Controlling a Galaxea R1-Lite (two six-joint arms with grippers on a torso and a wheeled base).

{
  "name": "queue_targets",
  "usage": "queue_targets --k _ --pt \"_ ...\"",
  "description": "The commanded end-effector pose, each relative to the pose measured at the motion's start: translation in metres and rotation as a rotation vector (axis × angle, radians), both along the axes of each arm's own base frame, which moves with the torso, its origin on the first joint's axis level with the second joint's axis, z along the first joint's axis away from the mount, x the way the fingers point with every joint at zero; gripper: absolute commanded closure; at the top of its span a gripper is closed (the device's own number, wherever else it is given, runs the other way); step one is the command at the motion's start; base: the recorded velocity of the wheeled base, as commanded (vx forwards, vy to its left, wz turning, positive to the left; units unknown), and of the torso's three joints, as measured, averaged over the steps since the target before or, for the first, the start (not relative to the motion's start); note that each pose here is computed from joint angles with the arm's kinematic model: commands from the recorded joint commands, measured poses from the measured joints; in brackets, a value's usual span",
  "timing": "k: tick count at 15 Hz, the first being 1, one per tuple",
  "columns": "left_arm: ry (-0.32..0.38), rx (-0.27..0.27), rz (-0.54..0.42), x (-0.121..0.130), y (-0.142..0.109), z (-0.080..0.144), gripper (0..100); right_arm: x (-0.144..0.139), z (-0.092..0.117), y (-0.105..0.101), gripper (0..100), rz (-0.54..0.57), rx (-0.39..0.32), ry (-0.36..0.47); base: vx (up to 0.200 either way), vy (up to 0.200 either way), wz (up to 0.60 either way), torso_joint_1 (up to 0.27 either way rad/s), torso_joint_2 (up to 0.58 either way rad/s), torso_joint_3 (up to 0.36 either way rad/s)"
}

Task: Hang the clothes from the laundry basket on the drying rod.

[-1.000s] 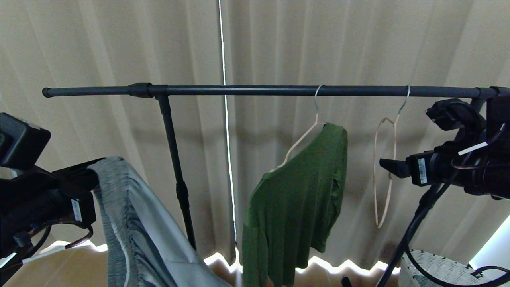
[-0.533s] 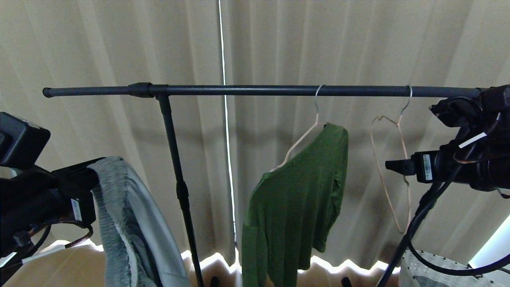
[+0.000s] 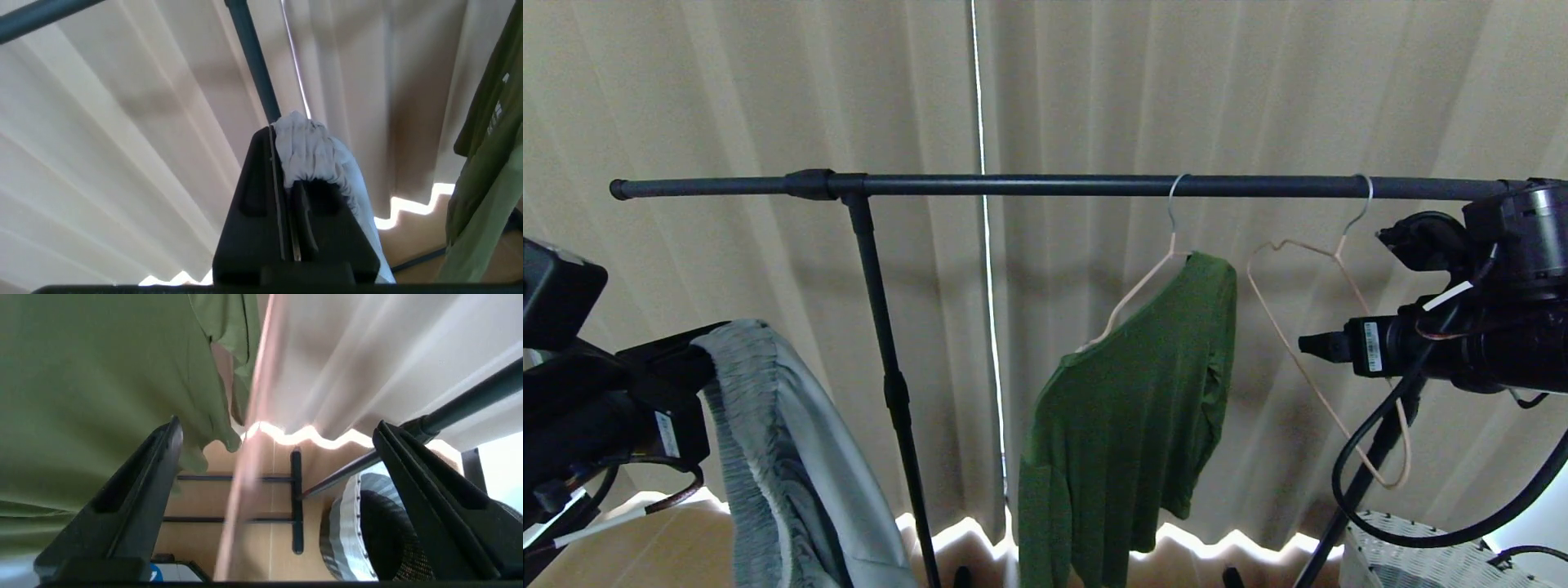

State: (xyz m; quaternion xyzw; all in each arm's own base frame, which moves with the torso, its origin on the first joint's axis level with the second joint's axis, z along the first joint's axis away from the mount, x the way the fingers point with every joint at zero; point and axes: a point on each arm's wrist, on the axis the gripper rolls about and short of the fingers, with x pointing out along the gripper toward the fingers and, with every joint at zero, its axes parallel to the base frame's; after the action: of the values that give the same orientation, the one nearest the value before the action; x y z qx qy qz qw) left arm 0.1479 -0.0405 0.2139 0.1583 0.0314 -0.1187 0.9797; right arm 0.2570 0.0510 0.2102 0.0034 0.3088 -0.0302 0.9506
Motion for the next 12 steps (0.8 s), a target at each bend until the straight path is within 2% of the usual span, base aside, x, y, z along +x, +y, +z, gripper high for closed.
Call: queue_targets --k 1,7,10,11,12 --pt "-0.009 0.000 0.000 -0.002 0.001 0.001 100 0.001 -0.002 0.000 100 -0.003 -0.004 0.006 0.000 0.000 0.00 0.000 0.00 0.000" --pt "-0.009 0.005 0.001 -0.002 0.001 0.001 100 -0.006 -0.001 -0.008 100 -0.031 -0.008 0.002 0.000 0.000 0.00 0.000 0.00 0.000" --pt "0.001 0.012 0.001 -0.002 0.001 -0.002 100 -0.019 0.014 -0.011 100 -0.032 0.004 -0.059 0.000 0.000 0.00 0.000 0.00 0.000" --pt "-0.004 0.033 -0.001 -0.002 0.001 -0.002 100 -0.029 0.028 -0.017 100 -0.041 0.015 -0.133 0.000 0.000 0.00 0.000 0.00 0.000" --pt "-0.006 0.044 -0.002 -0.002 0.001 -0.002 100 -0.034 0.032 -0.019 100 -0.039 0.012 -0.163 0.000 0.000 0.00 0.000 0.00 0.000"
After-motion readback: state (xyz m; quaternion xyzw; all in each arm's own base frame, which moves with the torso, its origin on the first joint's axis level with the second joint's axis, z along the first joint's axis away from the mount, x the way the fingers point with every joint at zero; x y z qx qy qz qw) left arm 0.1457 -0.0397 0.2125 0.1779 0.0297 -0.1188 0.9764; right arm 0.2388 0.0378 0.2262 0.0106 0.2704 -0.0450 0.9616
